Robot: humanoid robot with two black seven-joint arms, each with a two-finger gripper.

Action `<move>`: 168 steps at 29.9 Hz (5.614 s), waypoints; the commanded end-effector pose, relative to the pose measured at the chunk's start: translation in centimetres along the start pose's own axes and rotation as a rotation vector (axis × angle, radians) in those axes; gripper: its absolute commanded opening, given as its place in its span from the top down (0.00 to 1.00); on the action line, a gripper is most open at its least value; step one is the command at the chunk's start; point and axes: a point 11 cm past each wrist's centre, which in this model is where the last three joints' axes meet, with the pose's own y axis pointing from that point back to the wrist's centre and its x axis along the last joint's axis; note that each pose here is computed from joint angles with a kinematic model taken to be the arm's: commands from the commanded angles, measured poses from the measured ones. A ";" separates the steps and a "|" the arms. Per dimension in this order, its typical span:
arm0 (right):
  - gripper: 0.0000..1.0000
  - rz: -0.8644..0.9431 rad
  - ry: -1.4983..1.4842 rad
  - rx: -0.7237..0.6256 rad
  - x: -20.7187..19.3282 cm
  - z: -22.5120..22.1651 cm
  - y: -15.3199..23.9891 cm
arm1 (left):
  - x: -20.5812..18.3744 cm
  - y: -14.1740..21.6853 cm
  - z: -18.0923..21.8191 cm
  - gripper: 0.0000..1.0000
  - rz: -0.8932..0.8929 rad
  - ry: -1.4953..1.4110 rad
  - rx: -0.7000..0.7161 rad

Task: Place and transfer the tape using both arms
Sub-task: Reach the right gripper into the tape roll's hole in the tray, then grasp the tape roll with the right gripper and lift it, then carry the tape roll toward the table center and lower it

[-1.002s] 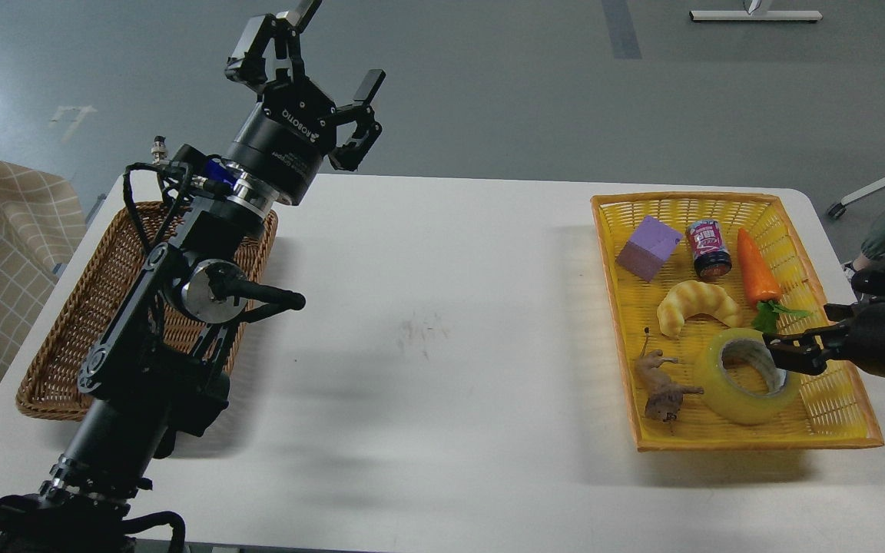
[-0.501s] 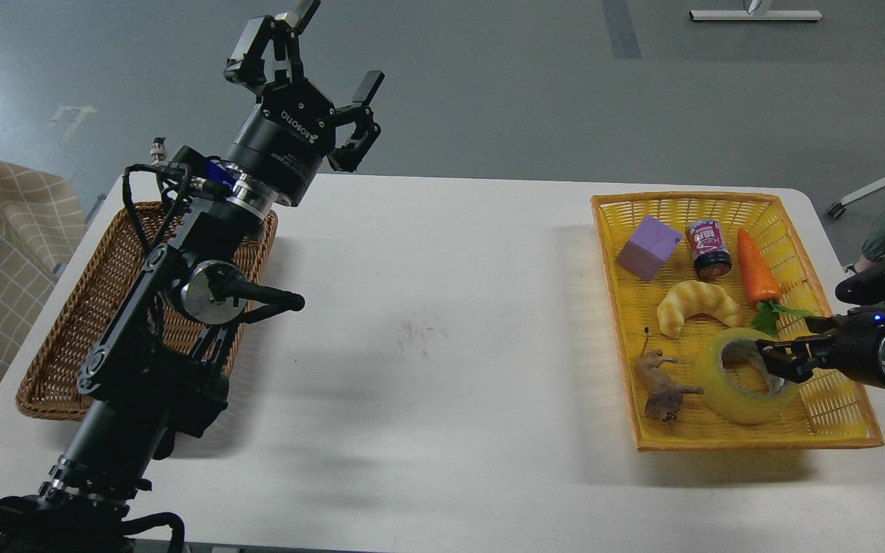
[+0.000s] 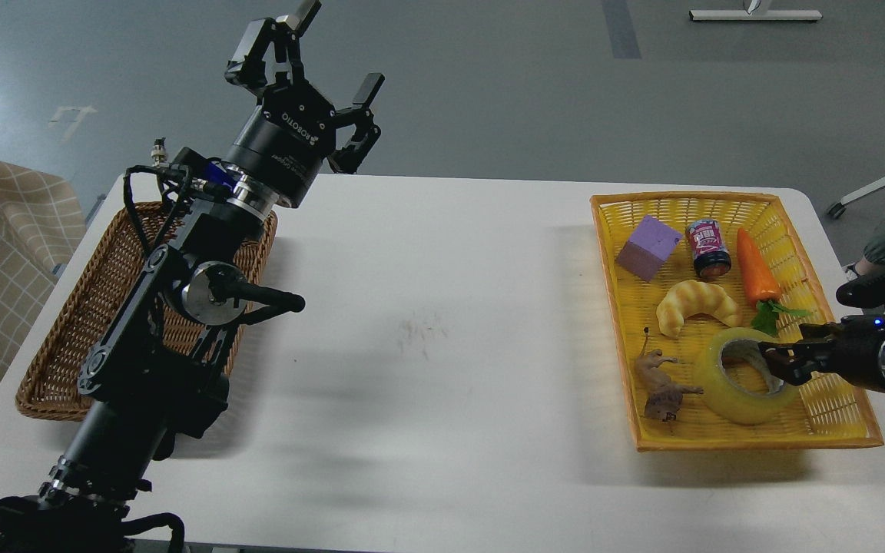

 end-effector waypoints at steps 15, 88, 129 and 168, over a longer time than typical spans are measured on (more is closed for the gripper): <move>0.75 0.007 -0.014 0.015 0.2 -0.4 -0.2 | 0.5 0.2 0.1 0.02 0.013 -0.013 0.005; 0.99 0.368 0.077 0.403 20.0 -14.4 -0.9 | 1.0 0.6 0.1 0.02 0.021 -0.034 0.023; 0.92 0.200 0.132 0.491 17.8 -26.1 -8.4 | 2.0 1.0 1.3 0.02 0.036 -0.062 0.012; 0.33 0.171 0.088 0.450 16.7 -25.9 -9.7 | 3.6 2.1 2.1 0.02 0.081 -0.073 -0.001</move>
